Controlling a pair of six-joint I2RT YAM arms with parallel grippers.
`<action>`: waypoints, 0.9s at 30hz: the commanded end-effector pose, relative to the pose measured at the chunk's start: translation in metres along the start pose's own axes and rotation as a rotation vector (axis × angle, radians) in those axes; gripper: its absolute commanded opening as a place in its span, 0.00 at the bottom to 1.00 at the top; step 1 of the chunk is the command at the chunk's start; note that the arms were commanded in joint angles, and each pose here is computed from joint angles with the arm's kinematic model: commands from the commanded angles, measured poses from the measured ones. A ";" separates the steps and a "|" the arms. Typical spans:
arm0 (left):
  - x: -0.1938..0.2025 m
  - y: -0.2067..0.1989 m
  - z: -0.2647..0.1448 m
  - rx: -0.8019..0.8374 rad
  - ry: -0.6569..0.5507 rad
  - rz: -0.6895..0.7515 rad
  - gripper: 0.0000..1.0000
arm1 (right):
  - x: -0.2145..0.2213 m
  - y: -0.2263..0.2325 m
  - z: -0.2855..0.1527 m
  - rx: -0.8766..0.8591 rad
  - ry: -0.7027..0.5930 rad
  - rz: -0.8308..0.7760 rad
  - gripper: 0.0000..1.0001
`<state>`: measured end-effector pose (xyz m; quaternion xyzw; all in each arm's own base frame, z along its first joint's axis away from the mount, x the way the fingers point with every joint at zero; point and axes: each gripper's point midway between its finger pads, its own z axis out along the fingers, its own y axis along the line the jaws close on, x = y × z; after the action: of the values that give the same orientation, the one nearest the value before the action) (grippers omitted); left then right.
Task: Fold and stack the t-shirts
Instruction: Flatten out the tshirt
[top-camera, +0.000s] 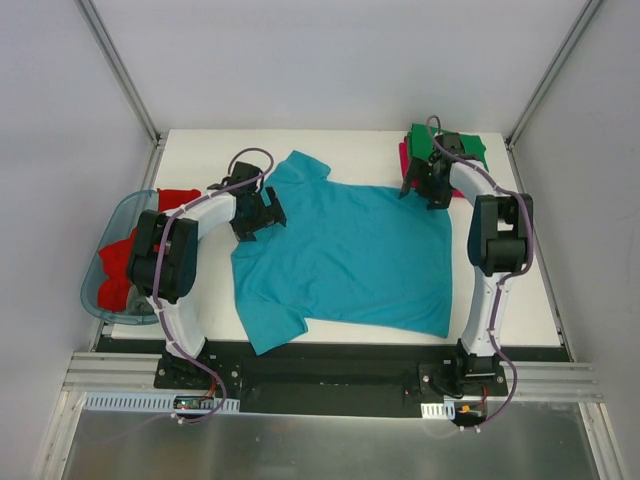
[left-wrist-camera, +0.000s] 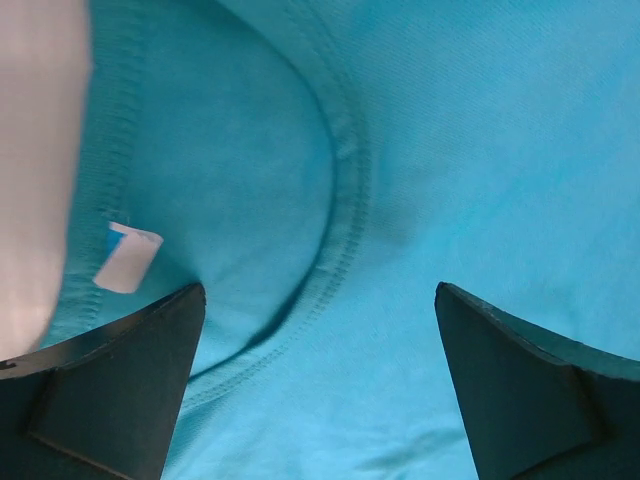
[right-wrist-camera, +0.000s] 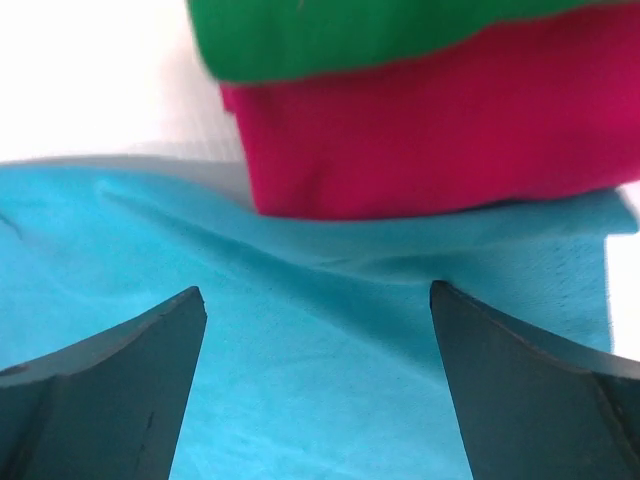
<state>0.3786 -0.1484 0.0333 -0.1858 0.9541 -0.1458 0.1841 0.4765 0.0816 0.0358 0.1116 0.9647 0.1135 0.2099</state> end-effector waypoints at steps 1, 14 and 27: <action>0.005 0.024 0.004 -0.047 0.028 -0.020 0.99 | -0.012 -0.028 0.005 0.032 0.034 0.100 0.96; -0.003 0.017 0.003 -0.018 0.025 0.005 0.99 | -0.052 -0.025 0.006 -0.006 -0.027 0.050 0.96; 0.053 -0.003 -0.075 0.071 -0.077 0.158 0.99 | -0.034 -0.052 -0.105 0.202 -0.171 0.138 0.96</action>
<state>0.3519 -0.1428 0.0619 -0.1620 0.9504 -0.1621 0.2104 0.4845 0.0240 0.0632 0.1588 0.9599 0.0644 0.2221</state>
